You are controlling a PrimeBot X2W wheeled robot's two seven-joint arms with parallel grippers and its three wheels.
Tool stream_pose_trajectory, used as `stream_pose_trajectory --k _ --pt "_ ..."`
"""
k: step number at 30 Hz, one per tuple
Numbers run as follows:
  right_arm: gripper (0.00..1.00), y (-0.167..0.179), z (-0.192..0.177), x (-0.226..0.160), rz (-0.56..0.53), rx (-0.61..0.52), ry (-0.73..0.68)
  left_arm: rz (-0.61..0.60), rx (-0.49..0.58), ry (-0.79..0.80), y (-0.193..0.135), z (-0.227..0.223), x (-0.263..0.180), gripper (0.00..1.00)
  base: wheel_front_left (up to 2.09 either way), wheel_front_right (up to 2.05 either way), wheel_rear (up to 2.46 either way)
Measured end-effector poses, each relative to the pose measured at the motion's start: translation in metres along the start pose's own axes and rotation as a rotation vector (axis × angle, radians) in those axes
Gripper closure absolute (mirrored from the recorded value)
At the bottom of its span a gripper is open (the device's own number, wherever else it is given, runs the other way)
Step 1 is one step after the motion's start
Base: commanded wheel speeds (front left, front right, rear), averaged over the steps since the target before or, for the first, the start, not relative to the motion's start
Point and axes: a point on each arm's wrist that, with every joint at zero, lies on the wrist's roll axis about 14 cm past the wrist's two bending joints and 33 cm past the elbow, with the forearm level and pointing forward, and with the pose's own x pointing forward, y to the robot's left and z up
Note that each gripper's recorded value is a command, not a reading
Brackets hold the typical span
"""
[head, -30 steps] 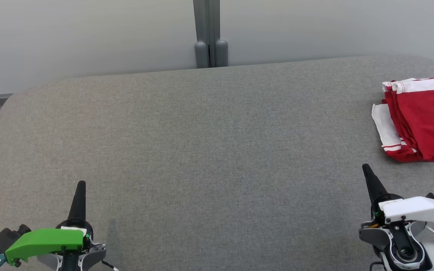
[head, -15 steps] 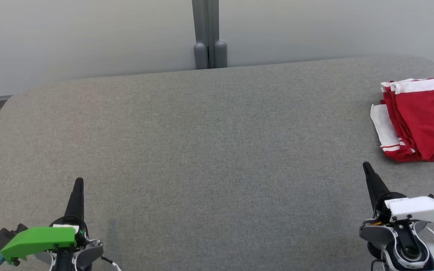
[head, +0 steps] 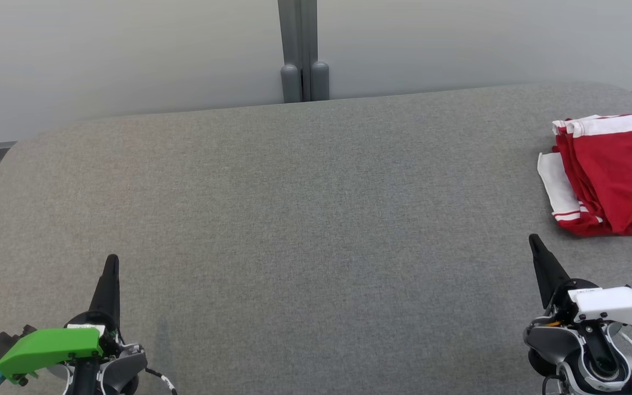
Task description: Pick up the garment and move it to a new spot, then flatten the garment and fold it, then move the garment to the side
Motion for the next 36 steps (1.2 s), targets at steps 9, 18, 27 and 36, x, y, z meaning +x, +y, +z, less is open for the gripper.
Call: stream_pose_trajectory --k 9,18,27,36 --pt "1.0 0.0033 0.0015 -0.0007 0.014 0.054 -0.003 -0.015 -0.048 0.003 -0.0042 0.0009 0.0013 1.0 0.0 0.0 0.0" --pt "1.0 0.0033 0.0015 -0.0007 0.014 0.054 -0.003 -0.015 -0.05 0.001 -0.0044 0.0014 0.0014 1.0 0.0 0.0 0.0" --pt "1.0 0.0032 0.0015 -0.0007 0.013 0.054 -0.003 -0.015 -0.052 0.001 -0.0044 0.0012 0.0013 1.0 0.0 0.0 0.0" --pt "1.0 0.0032 0.0014 -0.0007 0.013 0.054 -0.003 -0.015 -0.053 0.002 -0.0043 0.0009 0.0013 1.0 0.0 0.0 0.0"
